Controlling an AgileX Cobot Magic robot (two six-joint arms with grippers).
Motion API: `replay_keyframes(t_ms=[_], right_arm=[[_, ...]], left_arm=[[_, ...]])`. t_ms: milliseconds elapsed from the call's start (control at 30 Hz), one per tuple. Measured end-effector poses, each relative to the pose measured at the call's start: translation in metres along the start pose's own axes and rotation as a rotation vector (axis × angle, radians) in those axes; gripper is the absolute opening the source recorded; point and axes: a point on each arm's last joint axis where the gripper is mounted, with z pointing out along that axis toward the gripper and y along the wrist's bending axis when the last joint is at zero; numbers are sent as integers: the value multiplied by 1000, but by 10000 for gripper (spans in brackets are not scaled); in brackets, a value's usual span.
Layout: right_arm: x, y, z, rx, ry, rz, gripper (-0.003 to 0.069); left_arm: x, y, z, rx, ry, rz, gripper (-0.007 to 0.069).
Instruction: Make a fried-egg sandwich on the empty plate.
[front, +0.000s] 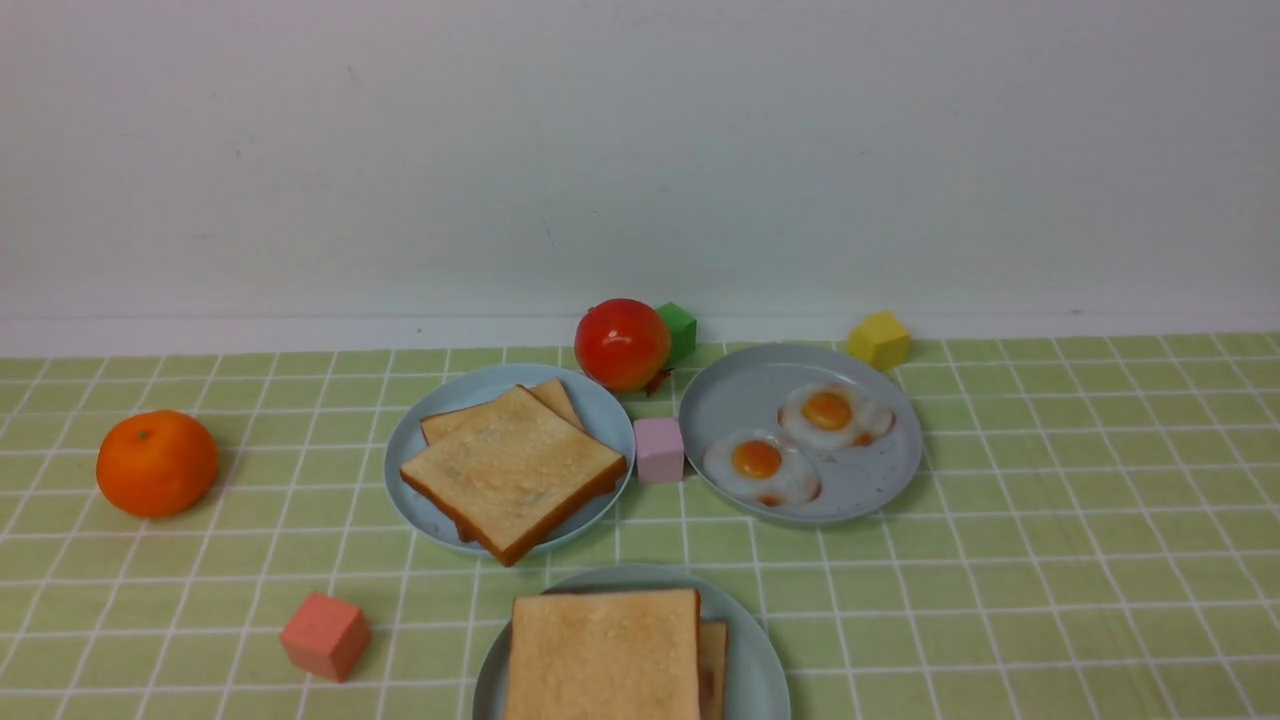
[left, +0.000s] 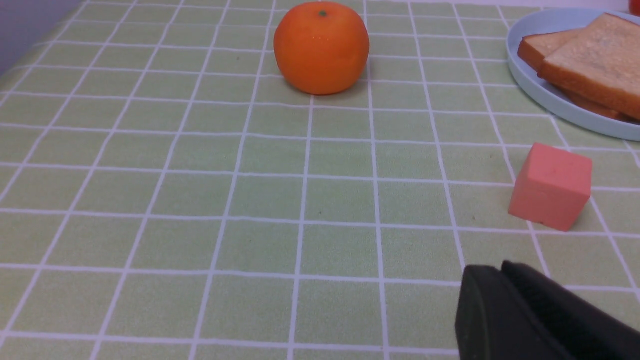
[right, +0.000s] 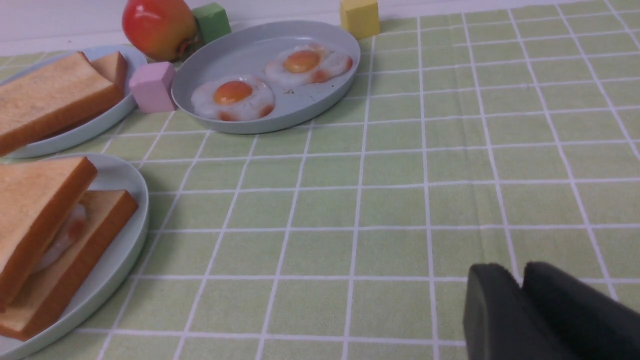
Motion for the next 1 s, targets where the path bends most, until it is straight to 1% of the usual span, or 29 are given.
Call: replay_keyframes(t_ms=[1000], right_arm=[[0, 0, 0, 0, 0, 0, 146]], left_arm=[[0, 0, 0, 0, 0, 0, 50]])
